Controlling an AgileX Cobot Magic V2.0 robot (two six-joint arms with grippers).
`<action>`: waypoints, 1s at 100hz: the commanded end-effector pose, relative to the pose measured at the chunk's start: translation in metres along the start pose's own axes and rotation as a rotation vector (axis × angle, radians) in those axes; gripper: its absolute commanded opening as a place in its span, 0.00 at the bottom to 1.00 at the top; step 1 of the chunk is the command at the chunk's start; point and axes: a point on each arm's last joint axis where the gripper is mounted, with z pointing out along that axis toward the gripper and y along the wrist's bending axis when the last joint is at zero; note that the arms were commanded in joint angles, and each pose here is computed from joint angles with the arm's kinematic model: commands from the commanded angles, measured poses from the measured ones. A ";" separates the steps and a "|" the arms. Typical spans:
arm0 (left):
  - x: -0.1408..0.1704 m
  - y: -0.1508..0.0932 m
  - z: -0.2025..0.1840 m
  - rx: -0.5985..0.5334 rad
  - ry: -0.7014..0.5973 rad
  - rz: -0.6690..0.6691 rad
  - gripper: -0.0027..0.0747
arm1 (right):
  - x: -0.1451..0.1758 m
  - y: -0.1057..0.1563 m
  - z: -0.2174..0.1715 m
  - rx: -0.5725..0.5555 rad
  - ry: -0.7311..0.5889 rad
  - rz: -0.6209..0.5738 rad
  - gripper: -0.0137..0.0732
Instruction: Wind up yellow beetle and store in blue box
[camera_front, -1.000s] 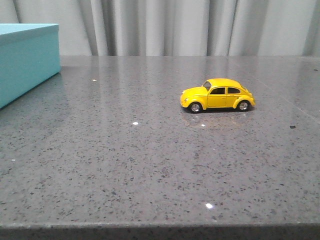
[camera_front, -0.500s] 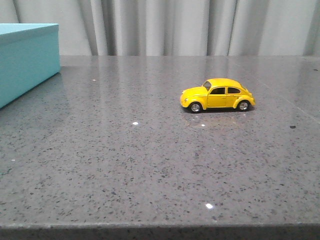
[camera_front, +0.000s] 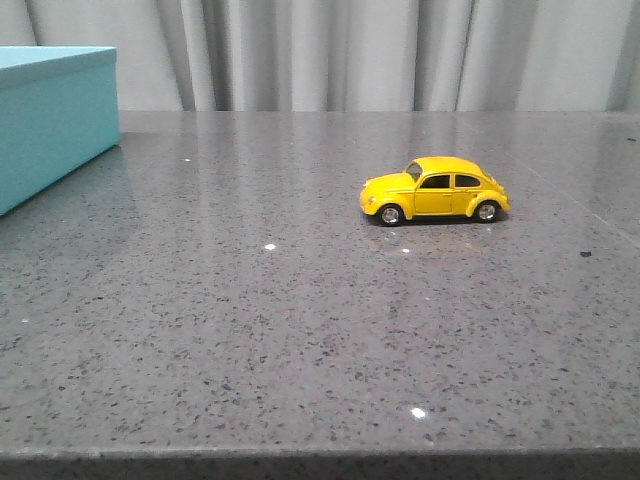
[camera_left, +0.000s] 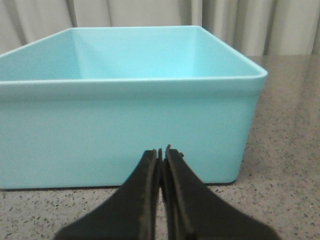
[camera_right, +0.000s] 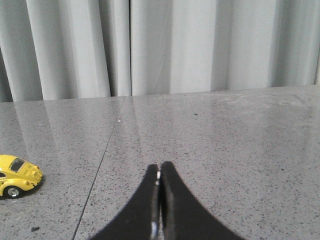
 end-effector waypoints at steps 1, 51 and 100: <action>-0.005 -0.001 -0.002 0.014 -0.124 -0.008 0.01 | -0.017 0.003 -0.003 -0.026 -0.130 -0.005 0.08; -0.054 -0.003 -0.001 0.022 -0.146 -0.081 0.01 | -0.066 0.005 0.008 0.045 0.078 -0.003 0.10; -0.108 -0.005 0.035 0.014 -0.063 -0.054 0.58 | -0.083 0.013 0.042 -0.002 0.244 -0.006 0.52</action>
